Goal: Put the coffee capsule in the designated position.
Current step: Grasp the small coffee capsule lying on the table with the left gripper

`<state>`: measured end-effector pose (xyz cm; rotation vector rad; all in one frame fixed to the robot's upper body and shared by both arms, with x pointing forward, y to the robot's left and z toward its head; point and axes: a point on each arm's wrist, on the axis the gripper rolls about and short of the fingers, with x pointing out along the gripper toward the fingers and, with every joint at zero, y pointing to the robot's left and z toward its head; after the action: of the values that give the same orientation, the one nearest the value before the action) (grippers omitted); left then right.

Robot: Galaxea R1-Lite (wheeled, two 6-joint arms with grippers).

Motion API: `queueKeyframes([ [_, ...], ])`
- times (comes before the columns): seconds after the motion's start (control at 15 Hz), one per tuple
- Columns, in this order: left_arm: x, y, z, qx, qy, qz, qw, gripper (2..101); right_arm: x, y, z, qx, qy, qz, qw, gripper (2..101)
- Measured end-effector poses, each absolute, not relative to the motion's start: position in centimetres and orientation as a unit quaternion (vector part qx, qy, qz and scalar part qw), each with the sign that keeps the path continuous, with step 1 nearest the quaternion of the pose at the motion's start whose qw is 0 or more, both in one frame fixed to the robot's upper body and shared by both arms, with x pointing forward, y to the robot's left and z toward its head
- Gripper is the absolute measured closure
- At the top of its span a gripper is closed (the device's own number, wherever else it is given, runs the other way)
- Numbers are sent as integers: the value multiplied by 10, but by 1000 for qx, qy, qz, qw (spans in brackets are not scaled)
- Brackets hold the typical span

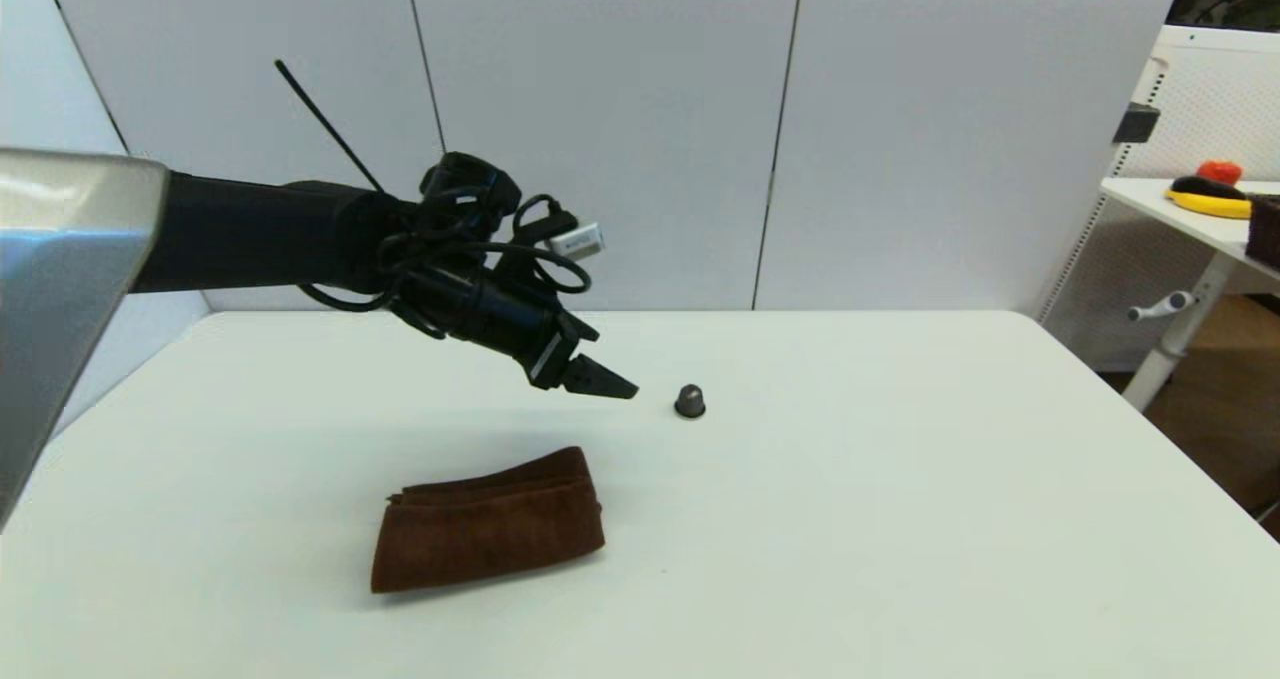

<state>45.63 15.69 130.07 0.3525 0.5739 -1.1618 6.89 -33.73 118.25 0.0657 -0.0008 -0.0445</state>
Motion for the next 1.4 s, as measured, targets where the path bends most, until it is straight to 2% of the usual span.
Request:
queueKeyframes([
  [0.4,473,123,1268,161,269,-575,756,53,69,-337,1183,33,-1,-22,999,50],
  [0.67,481,99,1261,165,255,-588,750,53,69,-337,1182,33,0,-22,999,50],
  [1.07,494,87,1250,172,205,-589,762,53,69,-337,1183,33,-1,-22,999,50],
  [1.4,499,85,1240,173,198,-587,766,53,69,-337,1183,33,-1,-22,999,50],
])
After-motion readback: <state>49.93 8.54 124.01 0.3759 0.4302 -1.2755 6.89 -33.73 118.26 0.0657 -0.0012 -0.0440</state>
